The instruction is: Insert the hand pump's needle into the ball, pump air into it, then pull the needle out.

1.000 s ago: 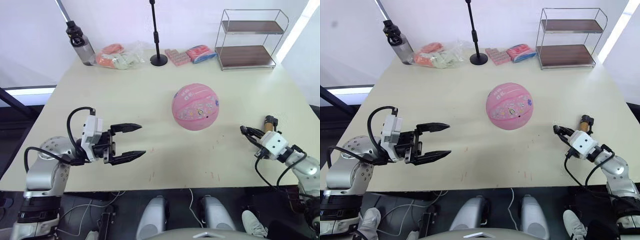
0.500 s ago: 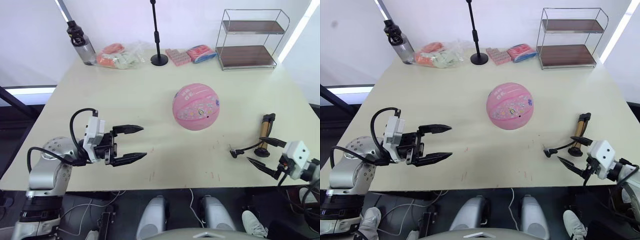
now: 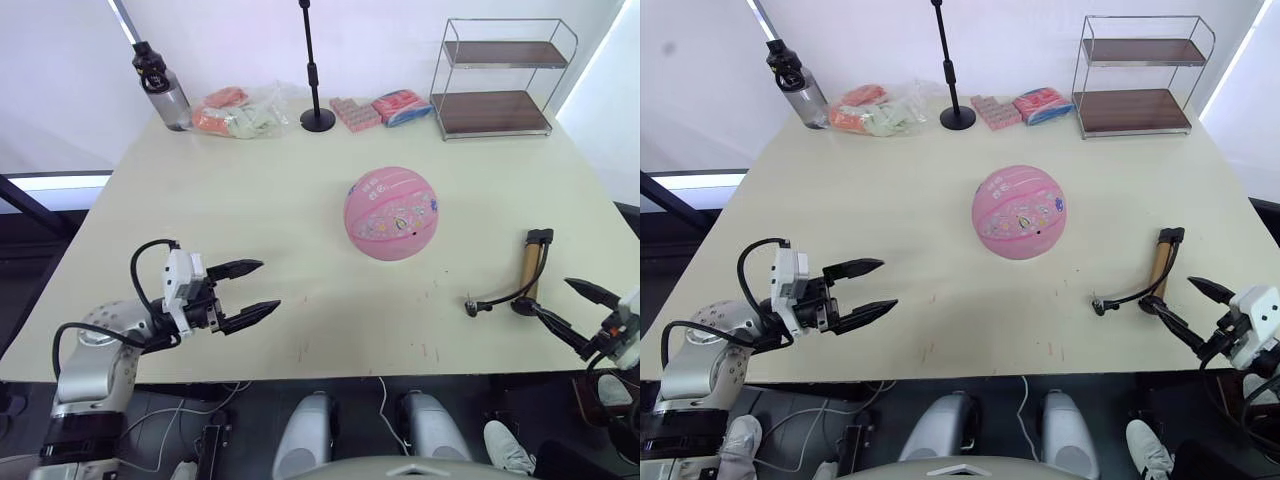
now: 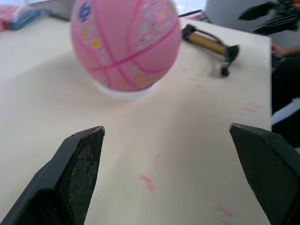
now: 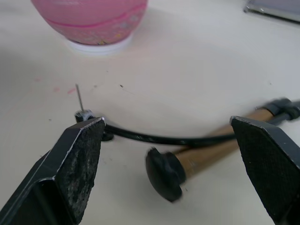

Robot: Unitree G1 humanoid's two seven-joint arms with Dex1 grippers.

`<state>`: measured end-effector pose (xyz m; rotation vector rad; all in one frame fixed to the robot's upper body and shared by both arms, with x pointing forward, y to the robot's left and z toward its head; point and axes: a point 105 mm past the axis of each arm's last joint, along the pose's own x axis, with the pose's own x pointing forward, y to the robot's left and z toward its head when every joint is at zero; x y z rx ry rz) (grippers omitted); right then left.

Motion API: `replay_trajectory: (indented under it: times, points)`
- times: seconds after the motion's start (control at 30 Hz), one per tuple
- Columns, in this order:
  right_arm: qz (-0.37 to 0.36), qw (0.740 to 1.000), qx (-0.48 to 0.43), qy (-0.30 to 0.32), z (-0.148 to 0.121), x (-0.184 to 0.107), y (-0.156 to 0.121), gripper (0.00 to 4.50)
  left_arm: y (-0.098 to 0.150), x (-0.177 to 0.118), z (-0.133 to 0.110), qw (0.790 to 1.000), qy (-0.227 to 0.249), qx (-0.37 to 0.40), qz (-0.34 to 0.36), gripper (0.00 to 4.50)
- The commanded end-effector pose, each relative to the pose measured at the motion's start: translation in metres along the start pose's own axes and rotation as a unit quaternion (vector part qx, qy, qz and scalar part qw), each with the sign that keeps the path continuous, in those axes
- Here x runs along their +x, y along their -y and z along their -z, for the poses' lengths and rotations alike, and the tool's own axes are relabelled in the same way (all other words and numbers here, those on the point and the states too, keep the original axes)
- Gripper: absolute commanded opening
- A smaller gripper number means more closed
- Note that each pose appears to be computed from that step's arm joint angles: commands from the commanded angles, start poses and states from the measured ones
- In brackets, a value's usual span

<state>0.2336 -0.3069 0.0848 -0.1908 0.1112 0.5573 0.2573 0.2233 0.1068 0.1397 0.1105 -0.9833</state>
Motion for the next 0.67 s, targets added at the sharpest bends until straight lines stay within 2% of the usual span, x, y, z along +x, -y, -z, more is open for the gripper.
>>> replay_trajectory:
  times: [0.03,0.23,0.37,0.57,0.67]
  points:
    - [0.039,0.999,0.0,0.016,-0.001,-0.019,0.022,4.48,-0.007,-0.017,0.01,0.998,-0.012,0.0,-0.061,4.5]
    - [0.05,0.998,-0.001,0.024,0.003,-0.034,0.039,4.48,-0.011,-0.037,0.03,0.993,-0.034,-0.022,-0.113,4.5]
    - [0.03,1.0,0.006,0.003,0.009,-0.046,0.045,4.48,-0.013,-0.053,0.044,0.986,-0.051,-0.034,-0.152,4.5]
    - [0.006,1.0,0.006,-0.01,0.012,-0.048,0.046,4.48,-0.016,-0.062,0.048,0.98,-0.049,-0.025,-0.191,4.5]
    - [0.0,1.0,0.009,-0.011,0.014,-0.047,0.045,4.48,-0.015,-0.064,0.053,0.978,-0.071,-0.019,-0.195,4.5]
